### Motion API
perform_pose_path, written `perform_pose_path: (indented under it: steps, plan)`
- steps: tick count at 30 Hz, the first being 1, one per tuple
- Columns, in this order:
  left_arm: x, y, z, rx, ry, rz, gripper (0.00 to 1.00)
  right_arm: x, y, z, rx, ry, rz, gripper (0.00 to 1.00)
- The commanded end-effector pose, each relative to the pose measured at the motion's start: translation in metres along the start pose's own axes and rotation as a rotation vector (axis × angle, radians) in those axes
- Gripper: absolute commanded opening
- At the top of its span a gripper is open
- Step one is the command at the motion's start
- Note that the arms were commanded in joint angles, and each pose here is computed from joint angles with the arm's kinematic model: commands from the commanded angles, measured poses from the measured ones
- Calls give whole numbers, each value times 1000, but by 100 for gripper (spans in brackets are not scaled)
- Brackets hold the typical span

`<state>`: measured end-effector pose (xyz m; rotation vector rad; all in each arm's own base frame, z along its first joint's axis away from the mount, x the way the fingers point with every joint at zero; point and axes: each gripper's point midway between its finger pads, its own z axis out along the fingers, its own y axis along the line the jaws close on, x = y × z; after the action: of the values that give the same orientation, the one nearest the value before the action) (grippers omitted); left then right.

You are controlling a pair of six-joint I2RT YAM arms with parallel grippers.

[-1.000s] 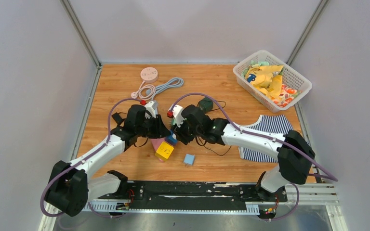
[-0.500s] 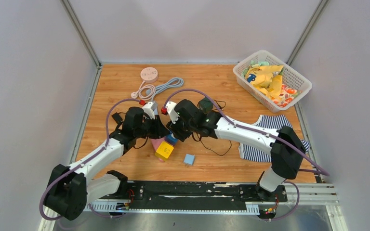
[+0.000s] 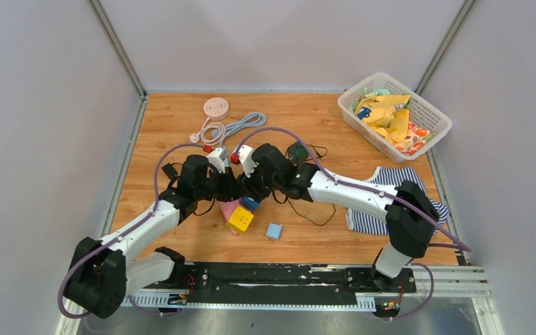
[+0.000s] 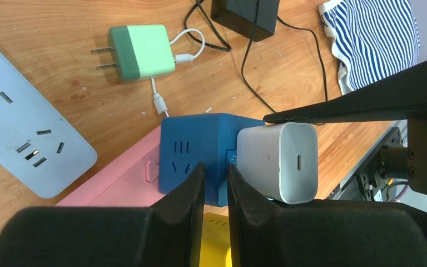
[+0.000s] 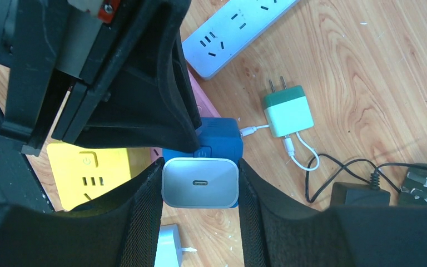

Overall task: Insert the plug
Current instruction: Insert the plug into the socket.

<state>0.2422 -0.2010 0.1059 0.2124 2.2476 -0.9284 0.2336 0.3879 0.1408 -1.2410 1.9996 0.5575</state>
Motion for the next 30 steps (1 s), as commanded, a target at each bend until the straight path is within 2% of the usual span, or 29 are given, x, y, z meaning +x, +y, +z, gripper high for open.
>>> perform_pose_path:
  steps: [1, 6, 20, 30]
  plan:
    - [42, 20, 1, -67, 139, -48, 19, 91, 4, 9, -26, 237, 55, 0]
    - [46, 26, 1, -99, 158, -57, 19, 100, 3, 7, -14, 210, 74, 0]
    - [59, 51, 1, -234, 221, -81, 17, 84, 1, -1, 0, 55, 59, 0]
    - [65, 58, 4, -266, 243, -105, 16, 78, 1, 2, 0, 25, 59, 0]
